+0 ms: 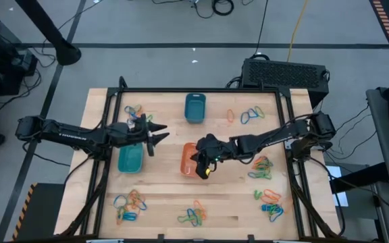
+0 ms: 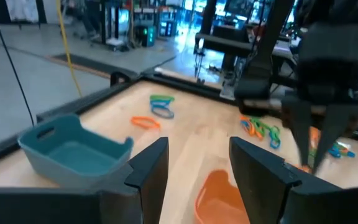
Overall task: Sort rubber bands into baskets
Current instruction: Put the orange rubber band into the orange bin
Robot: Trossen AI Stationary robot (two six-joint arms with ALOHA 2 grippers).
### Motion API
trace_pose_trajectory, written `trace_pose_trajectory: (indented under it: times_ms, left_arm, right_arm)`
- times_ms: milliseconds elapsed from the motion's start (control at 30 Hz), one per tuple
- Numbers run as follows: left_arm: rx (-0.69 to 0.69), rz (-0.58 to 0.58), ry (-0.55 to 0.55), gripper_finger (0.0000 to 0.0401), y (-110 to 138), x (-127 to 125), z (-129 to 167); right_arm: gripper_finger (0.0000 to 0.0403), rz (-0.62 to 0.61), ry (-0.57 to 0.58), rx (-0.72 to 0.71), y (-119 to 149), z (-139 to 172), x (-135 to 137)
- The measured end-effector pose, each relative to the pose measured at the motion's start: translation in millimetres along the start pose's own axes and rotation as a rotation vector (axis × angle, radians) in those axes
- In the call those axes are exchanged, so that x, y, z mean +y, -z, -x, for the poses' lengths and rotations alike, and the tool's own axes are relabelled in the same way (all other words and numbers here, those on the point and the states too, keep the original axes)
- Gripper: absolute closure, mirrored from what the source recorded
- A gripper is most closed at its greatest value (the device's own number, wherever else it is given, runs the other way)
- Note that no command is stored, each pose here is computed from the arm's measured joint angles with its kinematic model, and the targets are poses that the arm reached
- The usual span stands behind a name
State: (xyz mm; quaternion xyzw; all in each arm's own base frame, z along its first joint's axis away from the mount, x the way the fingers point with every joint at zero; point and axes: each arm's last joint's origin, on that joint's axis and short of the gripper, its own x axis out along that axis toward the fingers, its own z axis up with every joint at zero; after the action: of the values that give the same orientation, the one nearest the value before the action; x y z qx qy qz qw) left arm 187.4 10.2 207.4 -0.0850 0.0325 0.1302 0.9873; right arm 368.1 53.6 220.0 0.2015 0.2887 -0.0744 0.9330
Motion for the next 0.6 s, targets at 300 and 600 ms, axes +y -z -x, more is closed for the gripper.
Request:
trace_pose_trajectory:
  times_ms: [300,600]
  left_arm:
    - [-0.024,-0.033,-0.003,0.0225,-2.5,0.4,-0.1]
    - [-0.030,-0.032,-0.008,0.0225,-3.1,1.5,-0.3]
  right_arm:
    - [0.0402,-0.007,0.005,0.004,2.8,-0.8,2.4]
    - [0.0403,-0.003,0.005,0.003,2.7,-0.8,2.4]
